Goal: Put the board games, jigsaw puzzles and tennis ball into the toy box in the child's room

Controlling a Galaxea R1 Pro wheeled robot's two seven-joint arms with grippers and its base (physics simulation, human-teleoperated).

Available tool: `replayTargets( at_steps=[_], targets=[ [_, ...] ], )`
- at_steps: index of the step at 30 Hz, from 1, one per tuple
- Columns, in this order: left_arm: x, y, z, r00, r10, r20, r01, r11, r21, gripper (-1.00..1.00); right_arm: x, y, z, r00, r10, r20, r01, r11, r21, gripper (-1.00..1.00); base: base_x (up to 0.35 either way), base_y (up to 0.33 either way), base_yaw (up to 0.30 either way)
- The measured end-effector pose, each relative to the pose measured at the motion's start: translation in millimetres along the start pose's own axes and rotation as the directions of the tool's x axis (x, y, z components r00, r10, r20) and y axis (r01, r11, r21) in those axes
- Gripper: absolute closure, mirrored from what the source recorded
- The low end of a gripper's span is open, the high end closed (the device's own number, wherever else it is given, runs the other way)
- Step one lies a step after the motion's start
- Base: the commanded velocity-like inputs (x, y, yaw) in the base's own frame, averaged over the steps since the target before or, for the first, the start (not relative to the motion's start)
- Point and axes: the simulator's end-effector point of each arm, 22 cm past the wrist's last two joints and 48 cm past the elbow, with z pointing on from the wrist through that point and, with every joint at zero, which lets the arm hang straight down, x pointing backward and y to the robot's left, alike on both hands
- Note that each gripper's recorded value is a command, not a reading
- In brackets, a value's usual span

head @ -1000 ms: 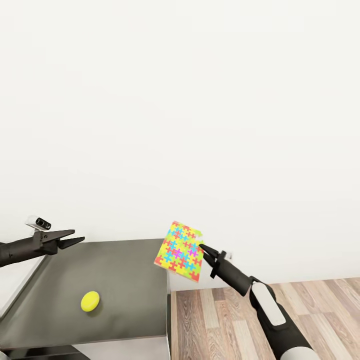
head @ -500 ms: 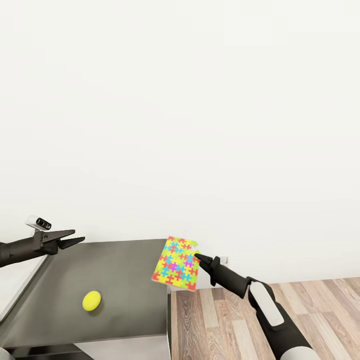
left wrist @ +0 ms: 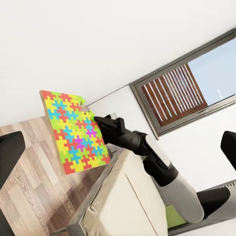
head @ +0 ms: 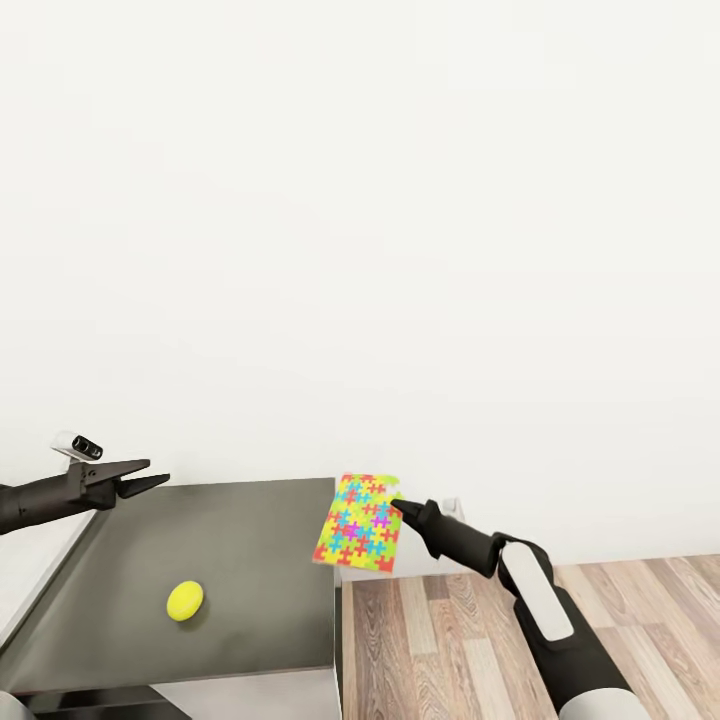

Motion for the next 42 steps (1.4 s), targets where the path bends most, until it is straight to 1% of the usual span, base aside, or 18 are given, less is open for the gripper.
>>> replayTargets(
  at_steps=[10,18,21,27,38,42],
  targets=[
    [0,0,0.1,1.0,0.0,0.0,0.0,1.0,0.0,-1.0,-1,9,-0.1,1.0,-0.007,0.005,0.007,1.0,-0.029,1.0,0.0,0.0,0.0],
    [-1,0,-0.4,1.0,0.003,0.002,-0.003,1.0,0.0,-1.0,-1,10,0.3,1.0,-0.009,0.006,0.01,0.999,-0.032,1.0,0.0,0.0,0.0],
    [-1,-1,-0.4,1.0,0.003,0.002,-0.003,1.0,0.0,-1.0,-4,17,-0.6,1.0,-0.025,0.013,0.025,0.999,-0.042,1.0,0.0,0.0,0.036],
    [-1,-2,-0.5,1.0,0.005,0.003,-0.005,1.0,0.001,-1.0,-8,28,-2.4,0.998,-0.051,0.024,0.052,0.997,-0.052,1.0,0.0,0.0,0.202],
    [-2,-6,0.1,1.0,0.013,0.003,-0.013,1.0,0.006,-1.0,-9,34,-4.0,0.998,-0.06,0.029,0.061,0.996,-0.059,1.0,-0.061,0.0,0.265],
    [2,-6,3.5,1.0,0.01,-0.012,-0.01,1.0,0.006,-1.0,-10,35,-4.9,0.998,-0.063,0.03,0.064,0.996,-0.063,1.0,-0.006,0.0,0.234]
  ],
)
